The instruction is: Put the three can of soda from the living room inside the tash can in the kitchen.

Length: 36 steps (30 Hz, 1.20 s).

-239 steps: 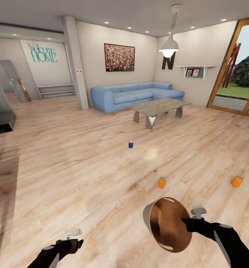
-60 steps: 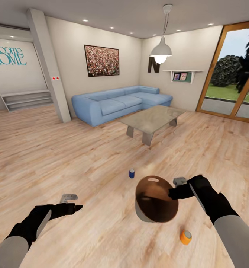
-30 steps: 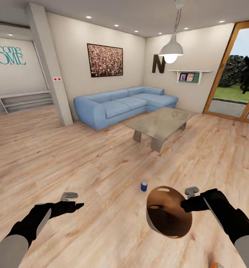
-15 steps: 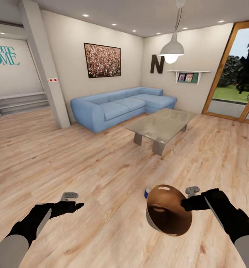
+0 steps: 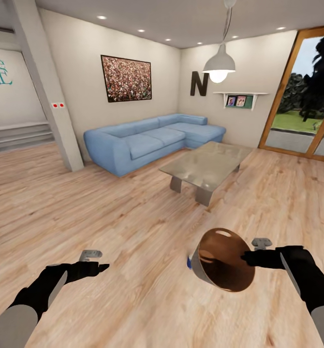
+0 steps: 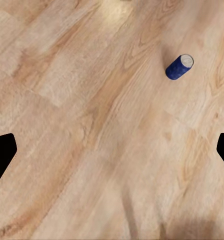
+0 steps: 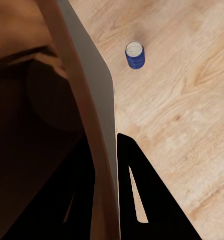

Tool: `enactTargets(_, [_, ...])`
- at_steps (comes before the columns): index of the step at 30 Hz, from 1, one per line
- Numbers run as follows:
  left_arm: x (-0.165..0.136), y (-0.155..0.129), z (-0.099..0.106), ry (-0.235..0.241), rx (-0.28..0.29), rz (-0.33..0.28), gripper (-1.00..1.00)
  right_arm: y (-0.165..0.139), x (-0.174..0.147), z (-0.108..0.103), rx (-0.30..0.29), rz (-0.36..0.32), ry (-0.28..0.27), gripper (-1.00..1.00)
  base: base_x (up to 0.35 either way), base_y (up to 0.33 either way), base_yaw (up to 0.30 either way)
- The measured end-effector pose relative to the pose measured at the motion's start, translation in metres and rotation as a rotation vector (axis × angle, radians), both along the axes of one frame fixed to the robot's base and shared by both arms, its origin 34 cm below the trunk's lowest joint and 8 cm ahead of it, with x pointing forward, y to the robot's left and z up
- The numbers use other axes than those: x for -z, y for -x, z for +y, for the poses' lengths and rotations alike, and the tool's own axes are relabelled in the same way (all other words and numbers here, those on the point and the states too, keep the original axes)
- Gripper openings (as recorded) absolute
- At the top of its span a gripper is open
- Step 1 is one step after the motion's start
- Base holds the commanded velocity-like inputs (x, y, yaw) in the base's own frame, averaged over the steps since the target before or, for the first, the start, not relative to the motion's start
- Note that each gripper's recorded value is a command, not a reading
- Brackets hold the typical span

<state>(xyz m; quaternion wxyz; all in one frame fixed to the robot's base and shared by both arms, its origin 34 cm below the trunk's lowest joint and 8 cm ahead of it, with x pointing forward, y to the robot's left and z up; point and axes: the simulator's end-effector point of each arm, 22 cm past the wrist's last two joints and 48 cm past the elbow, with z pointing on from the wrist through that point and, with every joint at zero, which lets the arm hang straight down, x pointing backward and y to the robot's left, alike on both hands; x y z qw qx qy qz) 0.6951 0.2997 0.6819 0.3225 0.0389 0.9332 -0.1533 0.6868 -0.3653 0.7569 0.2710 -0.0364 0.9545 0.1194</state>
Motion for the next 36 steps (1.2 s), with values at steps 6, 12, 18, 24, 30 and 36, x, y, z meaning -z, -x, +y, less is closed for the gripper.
enactTargets(6, [0.001, 0.001, -0.002, -0.003, 0.005, 0.004, 1.00, 0.000, 0.000, 0.002, 0.006, -0.003, -0.019, -1.00, 0.260, 0.086, -0.210])
enactTargets(12, [0.002, 0.002, -0.003, -0.006, 0.011, 0.007, 1.00, 0.001, 0.000, -0.003, 0.009, 0.001, -0.014, -1.00, 0.201, 0.031, -0.247])
enactTargets(18, [0.002, 0.002, -0.004, -0.006, 0.013, 0.007, 1.00, 0.003, 0.002, -0.009, 0.033, 0.007, -0.028, -1.00, 0.172, 0.002, -0.250])
enactTargets(24, [0.002, 0.002, -0.004, -0.005, 0.014, 0.007, 1.00, 0.003, 0.003, -0.010, 0.037, 0.008, -0.029, -1.00, 0.171, 0.002, -0.251])
enactTargets(30, [0.002, 0.003, -0.005, 0.000, 0.017, 0.010, 1.00, 0.003, 0.003, -0.011, 0.039, 0.008, -0.029, -1.00, 0.205, 0.094, -0.251])
enactTargets(36, [0.003, 0.004, -0.006, 0.002, 0.018, 0.016, 1.00, 0.003, 0.002, -0.011, 0.041, 0.007, -0.032, -1.00, 0.185, 0.243, -0.251])
